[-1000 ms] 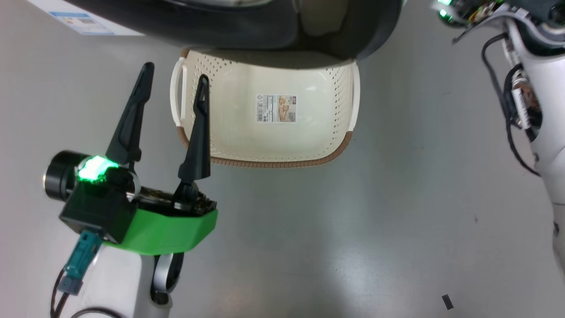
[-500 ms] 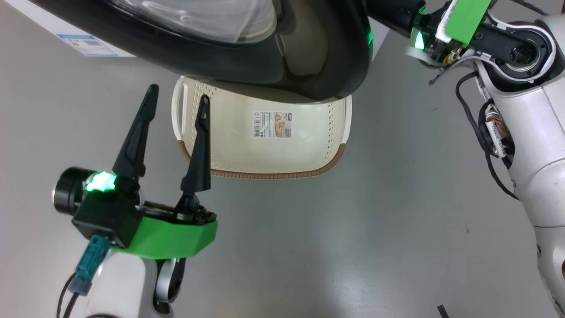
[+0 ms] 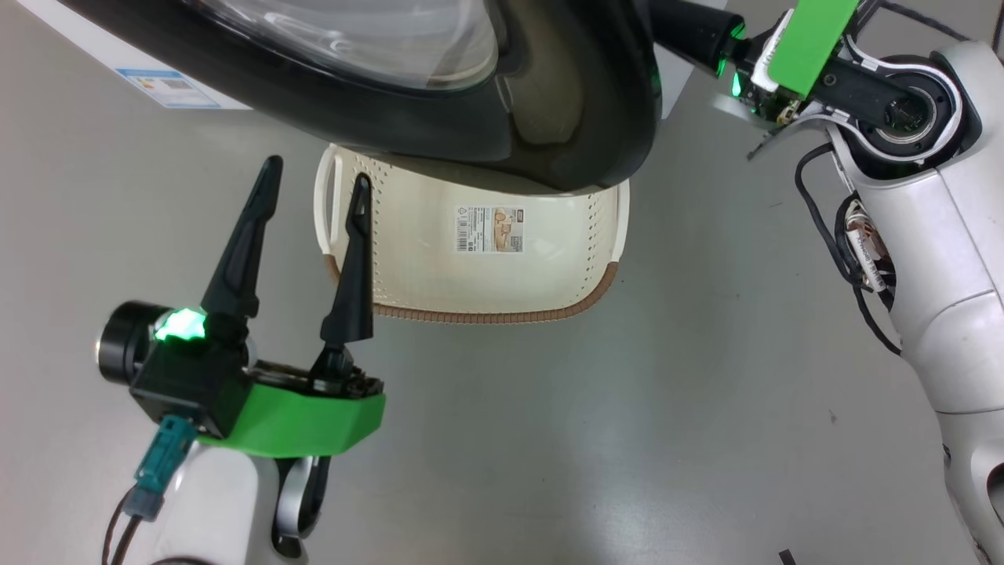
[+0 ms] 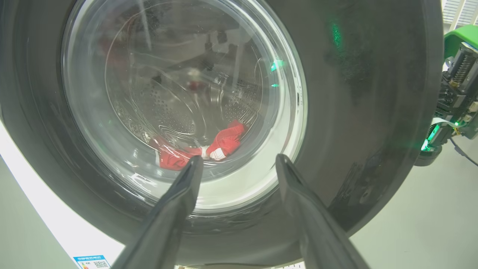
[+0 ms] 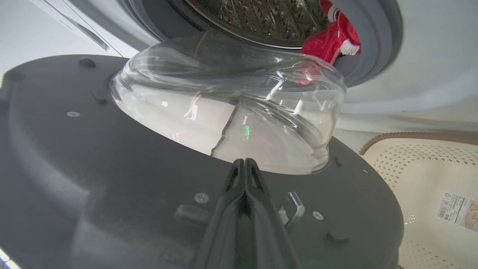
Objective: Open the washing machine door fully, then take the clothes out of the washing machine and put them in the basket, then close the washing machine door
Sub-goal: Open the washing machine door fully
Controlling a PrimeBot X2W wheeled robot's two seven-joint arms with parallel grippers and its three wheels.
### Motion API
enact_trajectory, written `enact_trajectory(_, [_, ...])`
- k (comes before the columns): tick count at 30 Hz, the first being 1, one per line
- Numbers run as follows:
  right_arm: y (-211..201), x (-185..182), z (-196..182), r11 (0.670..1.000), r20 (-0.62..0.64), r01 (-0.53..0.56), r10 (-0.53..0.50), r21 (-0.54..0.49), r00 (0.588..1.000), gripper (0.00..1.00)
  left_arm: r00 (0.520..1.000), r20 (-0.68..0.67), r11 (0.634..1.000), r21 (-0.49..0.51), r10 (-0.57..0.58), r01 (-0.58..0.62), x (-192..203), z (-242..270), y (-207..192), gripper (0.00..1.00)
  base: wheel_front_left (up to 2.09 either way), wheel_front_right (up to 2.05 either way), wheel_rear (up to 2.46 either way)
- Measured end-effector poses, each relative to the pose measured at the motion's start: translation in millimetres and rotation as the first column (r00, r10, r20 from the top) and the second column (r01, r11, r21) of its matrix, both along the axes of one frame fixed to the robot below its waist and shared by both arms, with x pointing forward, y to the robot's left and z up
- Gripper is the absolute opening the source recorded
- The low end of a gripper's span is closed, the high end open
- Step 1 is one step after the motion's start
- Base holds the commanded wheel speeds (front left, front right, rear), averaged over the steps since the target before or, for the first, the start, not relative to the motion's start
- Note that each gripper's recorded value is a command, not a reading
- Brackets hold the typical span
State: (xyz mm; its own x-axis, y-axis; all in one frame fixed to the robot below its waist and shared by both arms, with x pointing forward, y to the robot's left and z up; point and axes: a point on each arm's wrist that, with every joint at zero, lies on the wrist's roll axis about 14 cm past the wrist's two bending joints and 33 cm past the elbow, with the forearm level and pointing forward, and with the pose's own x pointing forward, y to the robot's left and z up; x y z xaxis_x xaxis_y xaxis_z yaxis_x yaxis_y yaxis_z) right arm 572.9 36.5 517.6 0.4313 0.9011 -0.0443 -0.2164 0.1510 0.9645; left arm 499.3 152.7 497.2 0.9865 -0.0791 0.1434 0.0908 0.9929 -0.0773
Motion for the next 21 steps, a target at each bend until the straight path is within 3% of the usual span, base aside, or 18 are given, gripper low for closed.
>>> enact_trajectory(1, [-2,3,-1,0.999,0.014,0.028,-0.028,-0.015,1.000,1.00,1.000,0.001,1.000,0.000,0.001,-0.001,0,0,0,1.00,0.00,0.00,0.00])
enact_trajectory(7, [-23,25,1,0.971,0.132,0.225,-0.213,-0.082,0.968,1.00,1.000,0.005,1.000,-0.003,0.003,-0.003,0,2,1,1.00,0.00,0.00,0.00])
enact_trajectory(15, [-70,31,-18,0.865,0.221,0.487,-0.455,-0.122,0.863,1.00,1.000,-0.001,1.000,-0.016,0.014,-0.014,-1,1,3,1.00,0.00,0.00,0.00])
enact_trajectory(21, [-93,21,-26,0.787,0.405,0.581,-0.472,-0.207,0.783,1.00,1.000,0.009,1.000,-0.027,0.011,-0.010,0,4,0,1.00,0.00,0.00,0.00])
